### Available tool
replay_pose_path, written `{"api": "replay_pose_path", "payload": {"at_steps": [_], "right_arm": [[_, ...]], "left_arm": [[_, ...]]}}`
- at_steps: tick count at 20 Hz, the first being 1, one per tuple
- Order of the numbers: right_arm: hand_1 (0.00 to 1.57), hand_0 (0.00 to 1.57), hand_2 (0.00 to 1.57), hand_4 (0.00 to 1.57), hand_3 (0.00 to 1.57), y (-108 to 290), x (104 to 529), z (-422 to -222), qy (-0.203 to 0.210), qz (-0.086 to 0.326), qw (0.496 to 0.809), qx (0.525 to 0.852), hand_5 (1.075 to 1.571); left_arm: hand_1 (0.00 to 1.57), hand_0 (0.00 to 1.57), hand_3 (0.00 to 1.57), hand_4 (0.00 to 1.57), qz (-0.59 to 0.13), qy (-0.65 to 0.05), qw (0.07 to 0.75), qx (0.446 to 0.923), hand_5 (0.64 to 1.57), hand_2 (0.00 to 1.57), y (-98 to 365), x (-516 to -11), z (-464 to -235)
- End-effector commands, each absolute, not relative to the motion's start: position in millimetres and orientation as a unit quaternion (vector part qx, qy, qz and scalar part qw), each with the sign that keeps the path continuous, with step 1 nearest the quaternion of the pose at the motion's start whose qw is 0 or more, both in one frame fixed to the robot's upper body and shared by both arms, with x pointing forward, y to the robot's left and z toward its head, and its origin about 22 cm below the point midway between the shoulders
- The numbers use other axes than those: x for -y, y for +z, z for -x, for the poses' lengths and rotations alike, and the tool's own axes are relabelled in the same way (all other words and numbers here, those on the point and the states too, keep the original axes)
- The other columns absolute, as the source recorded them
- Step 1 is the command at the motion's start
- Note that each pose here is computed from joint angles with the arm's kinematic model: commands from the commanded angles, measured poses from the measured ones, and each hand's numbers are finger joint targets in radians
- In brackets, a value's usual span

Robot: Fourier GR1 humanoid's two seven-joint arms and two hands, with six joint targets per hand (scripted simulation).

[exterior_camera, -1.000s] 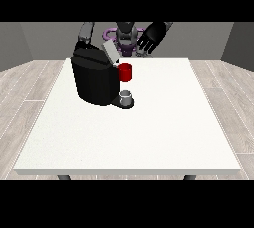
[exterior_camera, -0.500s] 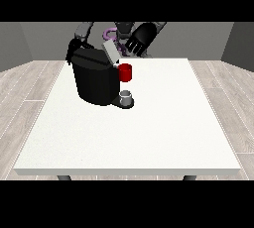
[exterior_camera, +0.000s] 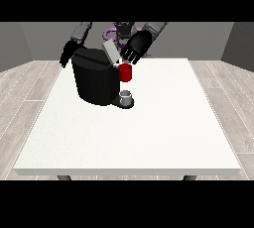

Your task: Insert the coffee pod into the coffee machine and close the lid

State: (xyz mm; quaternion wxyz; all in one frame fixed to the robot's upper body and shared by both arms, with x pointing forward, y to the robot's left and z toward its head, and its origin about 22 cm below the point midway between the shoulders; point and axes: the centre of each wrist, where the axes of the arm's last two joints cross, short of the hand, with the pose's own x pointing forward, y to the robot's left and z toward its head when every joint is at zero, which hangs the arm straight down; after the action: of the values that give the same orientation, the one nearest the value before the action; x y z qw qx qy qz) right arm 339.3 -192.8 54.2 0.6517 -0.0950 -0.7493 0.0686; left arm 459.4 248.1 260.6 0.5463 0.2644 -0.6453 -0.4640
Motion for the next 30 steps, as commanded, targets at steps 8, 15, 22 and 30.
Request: {"api": "replay_pose_path", "payload": {"at_steps": [8, 15, 22, 30], "right_arm": [[0.00, 0.00, 0.00, 0.00, 0.00, 65, 204, -346, 0.073, 0.103, 0.650, 0.749, 1.571], [0.00, 0.00, 0.00, 0.00, 0.00, 64, 201, -349, 0.060, 0.101, 0.642, 0.758, 1.571], [0.00, 0.00, 0.00, 0.00, 0.00, 52, 222, -349, 0.053, 0.110, 0.655, 0.745, 1.571], [0.00, 0.00, 0.00, 0.00, 0.00, 48, 221, -345, 0.055, 0.109, 0.642, 0.757, 1.571]], "left_arm": [[1.24, 1.24, 1.23, 0.42, -0.254, -0.463, 0.548, 0.648, 1.571, 1.28, 268, -244, -463], [1.17, 1.17, 1.20, 0.42, -0.269, -0.465, 0.534, 0.653, 1.571, 1.24, 274, -237, -463], [1.22, 1.22, 1.21, 0.38, -0.266, -0.469, 0.529, 0.656, 1.571, 1.26, 275, -231, -463], [1.18, 1.18, 1.17, 0.35, -0.275, -0.452, 0.512, 0.676, 1.571, 1.20, 284, -240, -462]]}}
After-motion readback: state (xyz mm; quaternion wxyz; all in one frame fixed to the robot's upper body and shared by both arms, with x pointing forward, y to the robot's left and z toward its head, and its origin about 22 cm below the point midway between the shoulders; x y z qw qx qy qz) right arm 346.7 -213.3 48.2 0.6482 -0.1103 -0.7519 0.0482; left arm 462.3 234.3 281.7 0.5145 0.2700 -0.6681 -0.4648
